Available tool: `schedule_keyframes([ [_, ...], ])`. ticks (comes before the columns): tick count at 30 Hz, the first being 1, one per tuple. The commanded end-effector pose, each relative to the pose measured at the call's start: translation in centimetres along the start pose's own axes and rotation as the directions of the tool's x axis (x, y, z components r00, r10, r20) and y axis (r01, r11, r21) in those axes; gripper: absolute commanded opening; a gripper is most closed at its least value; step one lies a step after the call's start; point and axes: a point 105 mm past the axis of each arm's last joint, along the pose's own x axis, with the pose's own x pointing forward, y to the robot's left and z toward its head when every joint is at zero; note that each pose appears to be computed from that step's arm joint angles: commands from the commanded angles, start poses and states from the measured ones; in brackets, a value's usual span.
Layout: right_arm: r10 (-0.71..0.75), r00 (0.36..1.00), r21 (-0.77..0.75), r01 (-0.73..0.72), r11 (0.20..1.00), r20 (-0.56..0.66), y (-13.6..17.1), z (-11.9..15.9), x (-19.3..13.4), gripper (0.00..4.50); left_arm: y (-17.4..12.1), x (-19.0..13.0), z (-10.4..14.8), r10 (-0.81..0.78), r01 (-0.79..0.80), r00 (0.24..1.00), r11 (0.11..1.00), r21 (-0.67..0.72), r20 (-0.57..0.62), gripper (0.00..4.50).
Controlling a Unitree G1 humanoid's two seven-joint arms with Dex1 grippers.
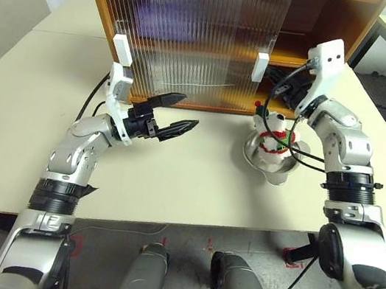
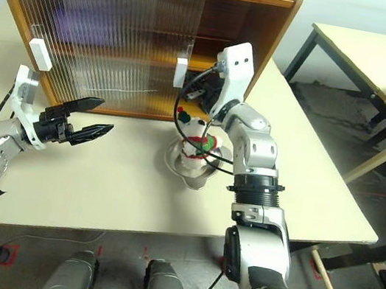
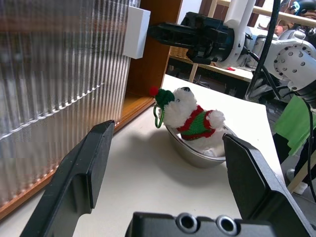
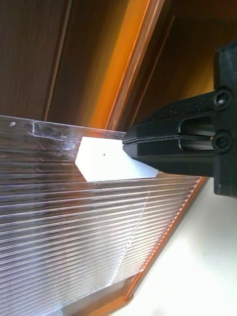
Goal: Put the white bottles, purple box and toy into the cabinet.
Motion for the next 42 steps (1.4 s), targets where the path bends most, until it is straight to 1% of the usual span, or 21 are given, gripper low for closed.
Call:
schedule_keyframes([
  [1,0.036,0.999,-0.01,-0.036,0.999,0.012,1.2,0.8,0.8,0.02,-0.2,0.2,0.1,-0.012,0.012,1.0,1.0,0.016,-0.003,4.5],
  [8,0.069,0.998,0.003,-0.069,0.998,0.015,2.3,0.7,1.4,0.02,-0.4,0.2,0.0,-0.015,0.015,1.0,1.0,0.015,-0.003,4.5],
  [19,0.126,0.991,0.029,-0.127,0.991,0.049,4.8,1.4,3.2,0.02,-0.5,0.4,-0.1,-0.017,0.017,1.0,1.0,0.013,0.0,4.5],
  [27,0.144,0.987,0.032,-0.147,0.989,0.066,5.5,2.0,3.8,0.02,-0.5,0.4,-0.1,-0.02,0.02,1.0,1.0,0.013,0.001,4.5],
  [34,0.088,0.994,0.006,-0.088,0.996,0.057,3.4,1.9,2.6,0.02,-0.6,0.7,-0.1,-0.028,0.028,1.0,1.0,0.013,0.002,4.5],
  [42,-0.047,0.999,-0.019,0.047,0.999,0.018,-0.9,0.7,-1.1,0.02,-0.6,1.1,-0.2,-0.048,0.048,0.999,0.999,0.009,0.003,4.5],
])
